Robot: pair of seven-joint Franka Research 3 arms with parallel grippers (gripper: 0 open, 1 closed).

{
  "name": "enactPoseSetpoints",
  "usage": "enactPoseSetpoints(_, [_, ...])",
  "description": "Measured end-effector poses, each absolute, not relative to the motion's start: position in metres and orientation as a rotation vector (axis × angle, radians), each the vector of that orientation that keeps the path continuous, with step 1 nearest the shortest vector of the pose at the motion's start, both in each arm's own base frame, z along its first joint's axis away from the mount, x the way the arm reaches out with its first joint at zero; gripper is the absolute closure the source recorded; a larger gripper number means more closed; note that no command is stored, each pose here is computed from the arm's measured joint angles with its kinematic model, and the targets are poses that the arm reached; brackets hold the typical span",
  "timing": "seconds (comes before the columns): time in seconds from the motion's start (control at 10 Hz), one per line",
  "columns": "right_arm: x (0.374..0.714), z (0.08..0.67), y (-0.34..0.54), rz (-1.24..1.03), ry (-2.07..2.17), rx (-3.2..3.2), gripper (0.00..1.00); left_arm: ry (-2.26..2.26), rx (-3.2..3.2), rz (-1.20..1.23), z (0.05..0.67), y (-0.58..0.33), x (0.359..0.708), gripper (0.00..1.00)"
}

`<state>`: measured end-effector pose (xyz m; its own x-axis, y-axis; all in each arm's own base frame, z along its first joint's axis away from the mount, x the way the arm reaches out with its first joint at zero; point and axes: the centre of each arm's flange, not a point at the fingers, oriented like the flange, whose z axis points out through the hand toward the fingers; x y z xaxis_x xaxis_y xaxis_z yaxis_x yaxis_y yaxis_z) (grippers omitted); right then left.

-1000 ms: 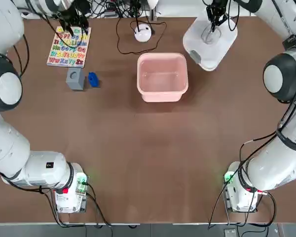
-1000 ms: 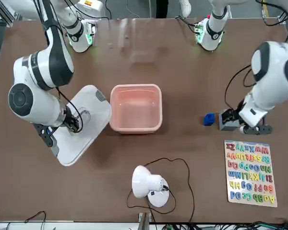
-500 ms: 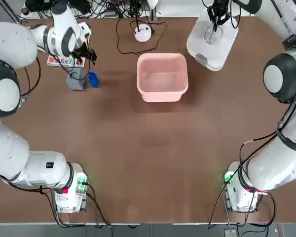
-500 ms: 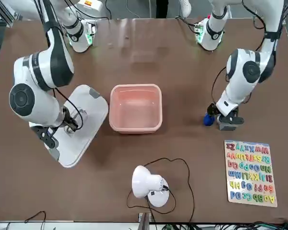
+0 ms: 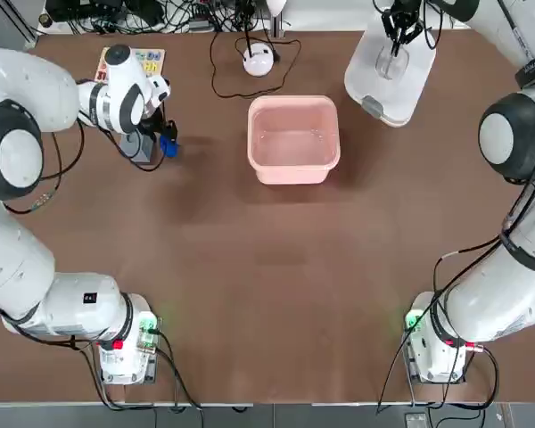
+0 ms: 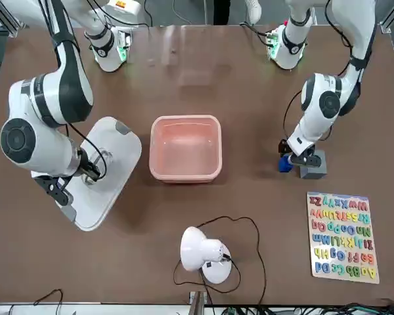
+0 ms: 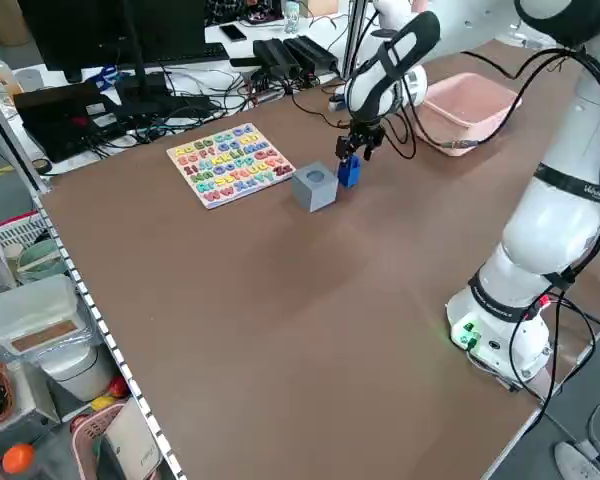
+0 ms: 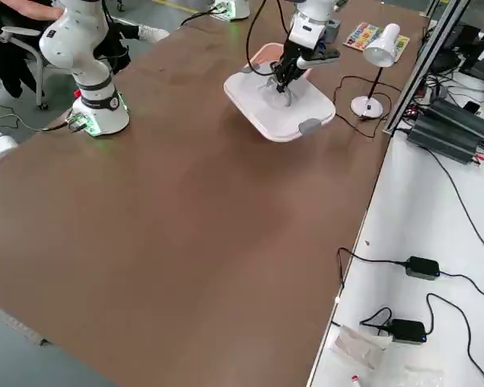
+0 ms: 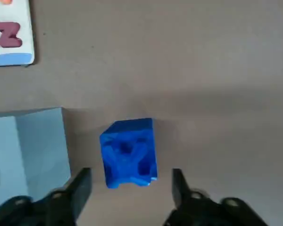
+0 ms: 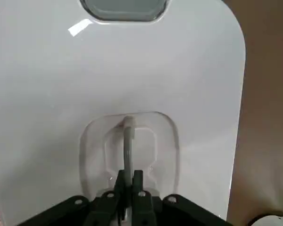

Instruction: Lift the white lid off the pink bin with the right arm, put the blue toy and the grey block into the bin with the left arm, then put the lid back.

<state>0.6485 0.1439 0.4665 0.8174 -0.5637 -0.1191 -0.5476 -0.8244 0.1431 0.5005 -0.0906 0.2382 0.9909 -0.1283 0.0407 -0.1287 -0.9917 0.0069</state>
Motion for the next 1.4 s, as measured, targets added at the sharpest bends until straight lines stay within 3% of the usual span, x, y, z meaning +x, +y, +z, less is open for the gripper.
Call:
enactPoseSetpoints(0.6, [0.648,0.466,0.142,-0.243,-0.889,2.895,0.92,-0.171,3.110,0.113,0.224,-0.083,0.506,0.30])
enactPoseSetpoints(0.8, [0.648,0.466,0.142,-0.247,-0.889,2.893,0.92,-0.160,3.109,0.133,0.228,-0.083,0.511,0.50])
enactPoseSetpoints(0.9, [0.648,0.465,0.142,-0.252,-0.888,2.891,0.92,-0.131,3.108,0.162,0.237,-0.080,0.519,0.50])
enactPoseSetpoints(1.1, [0.647,0.465,0.141,-0.256,-0.884,2.891,0.92,-0.057,3.126,0.120,0.279,-0.087,0.537,0.50])
enactPoseSetpoints(1.4, [0.649,0.465,0.131,-0.267,-0.892,2.885,0.92,0.139,3.161,-0.061,0.408,-0.175,0.552,0.50])
